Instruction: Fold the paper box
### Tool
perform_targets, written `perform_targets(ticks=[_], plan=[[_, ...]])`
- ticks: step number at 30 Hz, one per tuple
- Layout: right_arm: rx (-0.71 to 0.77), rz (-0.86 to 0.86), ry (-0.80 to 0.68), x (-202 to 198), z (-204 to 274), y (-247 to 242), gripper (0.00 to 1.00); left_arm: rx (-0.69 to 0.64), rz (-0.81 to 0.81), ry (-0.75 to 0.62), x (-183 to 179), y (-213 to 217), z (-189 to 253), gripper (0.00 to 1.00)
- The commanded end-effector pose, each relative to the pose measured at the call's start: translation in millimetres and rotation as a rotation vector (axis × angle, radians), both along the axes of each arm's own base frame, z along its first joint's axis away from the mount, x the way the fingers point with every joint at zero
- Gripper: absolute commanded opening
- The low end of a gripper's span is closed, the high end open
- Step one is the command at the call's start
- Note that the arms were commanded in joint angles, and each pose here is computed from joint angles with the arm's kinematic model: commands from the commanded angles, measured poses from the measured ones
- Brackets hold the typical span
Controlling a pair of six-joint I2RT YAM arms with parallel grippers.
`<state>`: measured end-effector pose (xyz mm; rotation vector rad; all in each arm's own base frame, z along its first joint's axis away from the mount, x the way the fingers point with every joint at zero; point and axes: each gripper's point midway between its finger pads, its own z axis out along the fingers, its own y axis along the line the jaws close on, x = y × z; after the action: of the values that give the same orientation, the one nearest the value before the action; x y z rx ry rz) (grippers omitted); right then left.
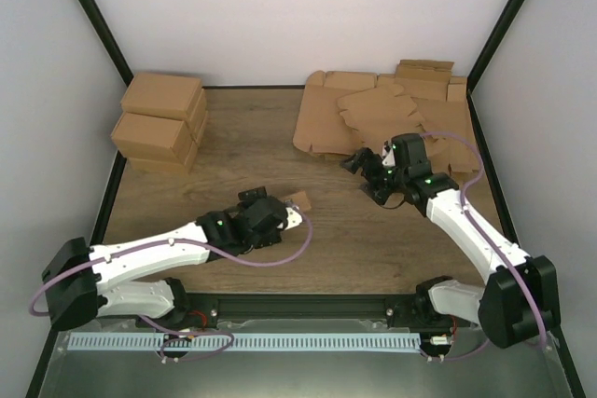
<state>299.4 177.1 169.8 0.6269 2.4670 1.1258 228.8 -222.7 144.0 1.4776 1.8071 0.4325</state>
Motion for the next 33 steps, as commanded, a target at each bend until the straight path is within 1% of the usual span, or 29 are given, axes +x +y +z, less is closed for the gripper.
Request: perform_targets(ticks=[1, 6, 8, 10, 12, 14, 15, 17, 19, 21, 22, 25, 26, 28, 29, 30, 32, 33], plan=[[-0.048, -0.027, -0.097, 9, 16, -13, 1.00, -0.031, -0.002, 0.174, -32, -13, -33, 1.00], [-0.056, -0.009, -0.089, 11, 12, -14, 1.00, -0.023, 0.018, 0.306, -60, -18, -46, 1.00], [-0.056, 0.001, -0.083, 11, 9, -12, 1.00, -0.015, 0.013, 0.279, -67, -22, -39, 1.00], [-0.056, 0.004, -0.082, 12, 8, -12, 1.00, -0.046, 0.018, 0.235, -66, -27, -24, 1.00], [-0.055, 0.003, -0.085, 14, 8, -12, 1.00, -0.114, 0.052, 0.168, -57, -31, -3, 1.00], [-0.052, 0.008, -0.097, 15, 10, -11, 1.00, -0.231, 0.108, 0.088, -43, -35, 25, 1.00], [-0.051, 0.009, -0.103, 15, 11, -11, 1.00, -0.307, 0.143, 0.071, -33, -37, 39, 1.00], [-0.054, 0.010, -0.118, 17, 15, -11, 1.00, -0.469, 0.184, 0.124, -19, -39, 62, 1.00], [-0.063, 0.011, -0.137, 18, 20, -12, 1.00, -0.581, 0.268, 0.143, 0, -28, 77, 1.00], [-0.073, 0.006, -0.150, 18, 23, -14, 1.00, -0.630, 0.350, 0.148, 17, -14, 85, 1.00], [-0.077, 0.001, -0.158, 18, 25, -15, 1.00, -0.657, 0.382, 0.176, 27, -7, 87, 1.00], [-0.079, -0.002, -0.174, 18, 30, -16, 1.00, -0.737, 0.407, 0.344, 49, -1, 78, 0.99], [-0.080, -0.002, -0.174, 18, 31, -16, 1.00, -0.734, 0.411, 0.381, 53, -3, 72, 0.95], [-0.080, -0.005, -0.174, 17, 32, -17, 1.00, -0.684, 0.410, 0.442, 58, -9, 54, 0.80], [-0.083, -0.006, -0.176, 17, 32, -18, 1.00, -0.665, 0.415, 0.466, 60, -13, 46, 0.68], [-0.083, -0.006, -0.176, 17, 33, -18, 1.00, -0.652, 0.411, 0.497, 60, -17, 39, 0.50], [-0.088, -0.009, -0.175, 16, 32, -18, 1.00, -0.642, 0.378, 0.566, 57, -29, 29, 0.22], [-0.088, -0.009, -0.174, 16, 31, -19, 1.00, -0.643, 0.367, 0.598, 55, -34, 25, 0.12]])
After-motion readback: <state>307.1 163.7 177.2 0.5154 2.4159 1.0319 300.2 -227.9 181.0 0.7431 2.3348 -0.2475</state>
